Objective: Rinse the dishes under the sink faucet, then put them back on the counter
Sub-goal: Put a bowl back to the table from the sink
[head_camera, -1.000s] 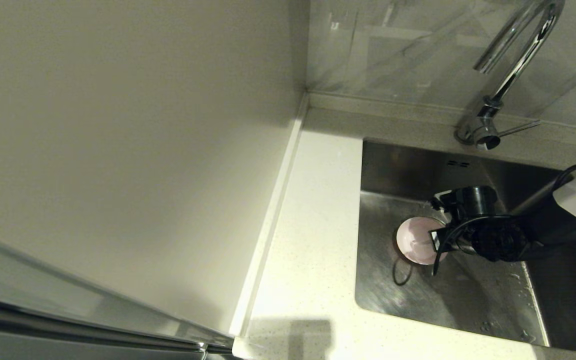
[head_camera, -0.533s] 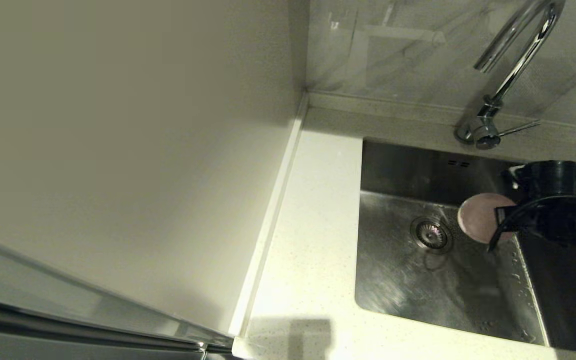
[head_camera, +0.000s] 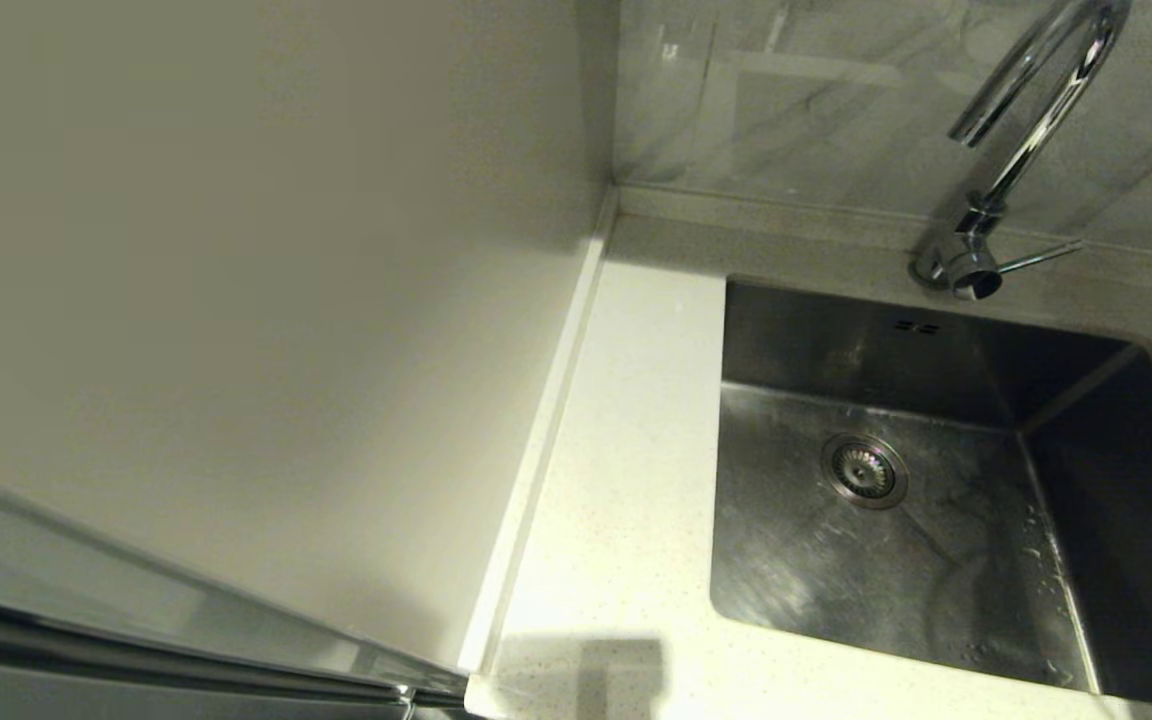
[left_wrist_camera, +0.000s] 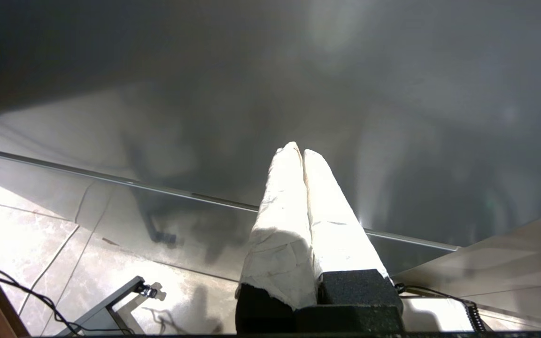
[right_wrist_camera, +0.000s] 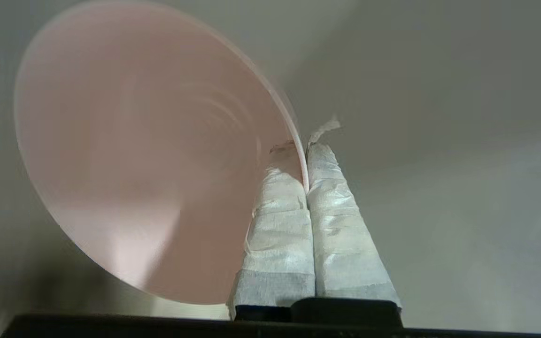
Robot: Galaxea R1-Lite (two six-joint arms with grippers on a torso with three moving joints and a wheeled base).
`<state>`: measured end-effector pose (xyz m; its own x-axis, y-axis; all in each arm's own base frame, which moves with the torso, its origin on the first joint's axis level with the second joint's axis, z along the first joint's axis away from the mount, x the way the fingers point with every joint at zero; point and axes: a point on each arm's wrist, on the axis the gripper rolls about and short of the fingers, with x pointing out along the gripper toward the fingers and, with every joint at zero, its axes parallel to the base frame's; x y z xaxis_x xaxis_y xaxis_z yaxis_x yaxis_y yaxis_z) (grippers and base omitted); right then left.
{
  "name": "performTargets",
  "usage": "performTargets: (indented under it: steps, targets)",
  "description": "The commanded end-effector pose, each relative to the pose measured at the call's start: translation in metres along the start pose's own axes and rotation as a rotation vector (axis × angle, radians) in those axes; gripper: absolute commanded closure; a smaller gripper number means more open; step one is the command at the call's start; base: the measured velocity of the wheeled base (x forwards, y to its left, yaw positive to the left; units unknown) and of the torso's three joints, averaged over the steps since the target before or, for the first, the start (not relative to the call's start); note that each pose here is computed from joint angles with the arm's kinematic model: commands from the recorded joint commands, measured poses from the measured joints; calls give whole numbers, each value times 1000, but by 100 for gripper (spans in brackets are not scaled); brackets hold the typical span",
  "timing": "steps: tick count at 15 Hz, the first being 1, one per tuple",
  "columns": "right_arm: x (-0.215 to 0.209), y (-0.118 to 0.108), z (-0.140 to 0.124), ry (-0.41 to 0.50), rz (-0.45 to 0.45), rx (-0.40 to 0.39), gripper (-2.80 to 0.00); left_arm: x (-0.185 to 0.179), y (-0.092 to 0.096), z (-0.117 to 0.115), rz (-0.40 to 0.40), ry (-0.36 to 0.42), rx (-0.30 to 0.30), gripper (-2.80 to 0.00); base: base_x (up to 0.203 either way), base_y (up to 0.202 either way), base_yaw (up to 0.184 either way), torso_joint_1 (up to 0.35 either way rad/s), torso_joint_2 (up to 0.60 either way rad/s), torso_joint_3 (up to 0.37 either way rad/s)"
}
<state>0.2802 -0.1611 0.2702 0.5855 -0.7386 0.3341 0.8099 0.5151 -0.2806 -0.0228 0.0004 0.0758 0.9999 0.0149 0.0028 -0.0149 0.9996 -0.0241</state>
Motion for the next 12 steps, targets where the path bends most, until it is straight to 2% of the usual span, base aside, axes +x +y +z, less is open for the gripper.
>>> performTargets:
  steps: [1,2,5,6,9,10,12]
  targets:
    - [-26,-47,66,-431,-199,136,0,0,0,0,0,-3,-1,0,0,0,0,0,0,0]
    - [-35,-52,69,-448,-201,137,0,0,0,0,-1,-3,-1,0,0,0,0,0,0,0]
    - [-59,-40,23,-277,-103,94,0,0,0,0,0,-3,-1,0,0,0,0,0,0,0]
    - [-62,-38,16,-252,-88,87,0,0,0,0,0,-3,-1,0,0,0,0,0,0,0]
    - [-53,-43,38,-307,-107,140,0,0,0,0,1,-3,-1,0,0,0,0,0,0,0]
    - [-50,-43,38,-237,-88,143,0,0,0,0,-1,-3,-1,0,0,0,0,0,0,0]
    - [-42,-52,30,19,-62,150,0,0,0,0,0,-4,-1,0,0,0,0,0,0,0]
